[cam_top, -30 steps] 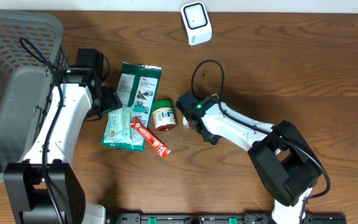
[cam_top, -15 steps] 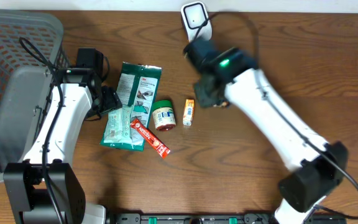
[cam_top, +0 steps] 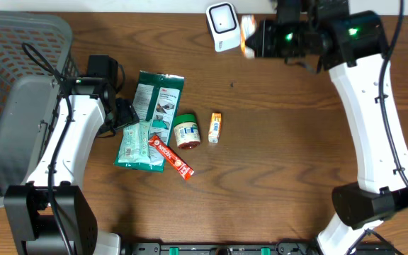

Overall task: Scan the item barcode
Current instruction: 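Carry the tissue pack up to the white scanner and hold it there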

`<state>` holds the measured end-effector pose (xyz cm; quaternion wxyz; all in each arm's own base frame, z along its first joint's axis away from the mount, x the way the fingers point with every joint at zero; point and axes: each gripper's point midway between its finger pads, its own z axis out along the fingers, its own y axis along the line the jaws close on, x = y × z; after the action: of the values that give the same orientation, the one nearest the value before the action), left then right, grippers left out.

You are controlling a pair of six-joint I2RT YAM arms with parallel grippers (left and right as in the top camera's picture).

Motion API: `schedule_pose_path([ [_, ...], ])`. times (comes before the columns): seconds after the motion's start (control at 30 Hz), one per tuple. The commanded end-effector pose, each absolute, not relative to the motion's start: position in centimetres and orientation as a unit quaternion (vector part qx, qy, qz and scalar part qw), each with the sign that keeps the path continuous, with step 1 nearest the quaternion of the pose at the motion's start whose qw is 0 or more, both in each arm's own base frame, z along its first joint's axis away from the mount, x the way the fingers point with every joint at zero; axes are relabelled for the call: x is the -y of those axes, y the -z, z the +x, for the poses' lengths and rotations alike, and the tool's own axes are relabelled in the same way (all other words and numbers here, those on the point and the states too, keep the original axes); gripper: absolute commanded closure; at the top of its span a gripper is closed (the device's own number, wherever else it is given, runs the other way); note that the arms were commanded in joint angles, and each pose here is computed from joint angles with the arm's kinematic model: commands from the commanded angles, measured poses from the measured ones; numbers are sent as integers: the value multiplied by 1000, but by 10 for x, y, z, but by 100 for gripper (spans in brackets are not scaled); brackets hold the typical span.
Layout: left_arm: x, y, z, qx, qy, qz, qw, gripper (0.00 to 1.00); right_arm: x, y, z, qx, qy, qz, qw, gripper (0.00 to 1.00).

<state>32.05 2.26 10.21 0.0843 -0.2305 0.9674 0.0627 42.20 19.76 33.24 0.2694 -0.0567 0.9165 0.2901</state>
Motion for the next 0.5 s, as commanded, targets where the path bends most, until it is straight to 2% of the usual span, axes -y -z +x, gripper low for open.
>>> schedule_pose_path([
  [0.0, -25, -112, 323, -965, -63, -233, 101, 7, -215, -337, 443, -896, -360, -42, 257, 99],
  [0.2, -25, -112, 323, -965, -63, -233, 100, 7, -239, -336, 507, -853, -426, -15, 302, 99],
  [0.47, -25, -112, 323, -965, -63, -233, 100, 7, -255, -281, 592, -815, -477, 45, 327, 99],
])
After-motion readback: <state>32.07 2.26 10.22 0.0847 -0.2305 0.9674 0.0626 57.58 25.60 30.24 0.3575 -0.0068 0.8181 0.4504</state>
